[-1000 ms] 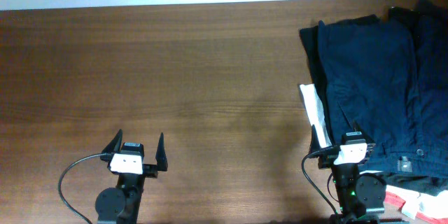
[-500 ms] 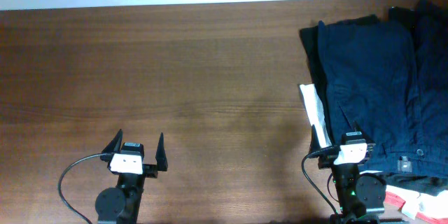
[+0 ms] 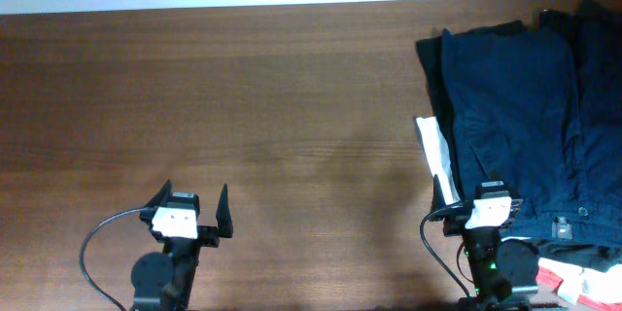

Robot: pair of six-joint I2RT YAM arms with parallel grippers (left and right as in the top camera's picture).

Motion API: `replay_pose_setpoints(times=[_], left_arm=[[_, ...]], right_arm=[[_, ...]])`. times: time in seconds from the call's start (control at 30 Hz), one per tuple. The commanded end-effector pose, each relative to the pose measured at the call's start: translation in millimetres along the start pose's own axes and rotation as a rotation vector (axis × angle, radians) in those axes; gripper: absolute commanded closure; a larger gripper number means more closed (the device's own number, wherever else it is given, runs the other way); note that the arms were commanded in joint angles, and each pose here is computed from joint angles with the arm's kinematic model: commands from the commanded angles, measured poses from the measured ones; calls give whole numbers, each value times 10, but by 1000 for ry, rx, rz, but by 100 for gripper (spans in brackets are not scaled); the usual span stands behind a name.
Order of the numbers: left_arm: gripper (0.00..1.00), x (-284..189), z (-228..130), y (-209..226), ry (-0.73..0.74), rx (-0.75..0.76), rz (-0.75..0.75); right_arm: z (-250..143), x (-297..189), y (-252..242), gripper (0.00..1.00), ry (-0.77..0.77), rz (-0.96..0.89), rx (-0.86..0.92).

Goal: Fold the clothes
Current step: 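Reach the right gripper to the navy shorts on the stack and grasp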

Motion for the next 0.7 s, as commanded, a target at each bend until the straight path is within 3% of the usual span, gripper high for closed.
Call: replay_pose_setpoints(times=[0.0, 0.3, 0.53, 0.67], left_arm=[[1, 6, 289, 19, 23, -18, -2], [1, 369, 733, 61, 303, -24, -24], [1, 677, 997, 25, 442, -42, -103], [1, 935, 1100, -1, 507, -57, -149]], right_arm=[[269, -28, -19, 1, 26, -10, 10], [684, 337, -72, 1, 407, -14, 12], [924, 1035, -65, 1, 765, 40, 28], [1069, 1505, -89, 2, 758, 41, 31]])
Point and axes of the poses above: each gripper's point midway between its finger pads, its own x axis out along the fingers, its own y axis along the line the jaws close on, z = x × y, the point moved 8 cm from there along -x, back along the fingers, and after that the axes turned 3 degrees about x, right-handed, at the moved point
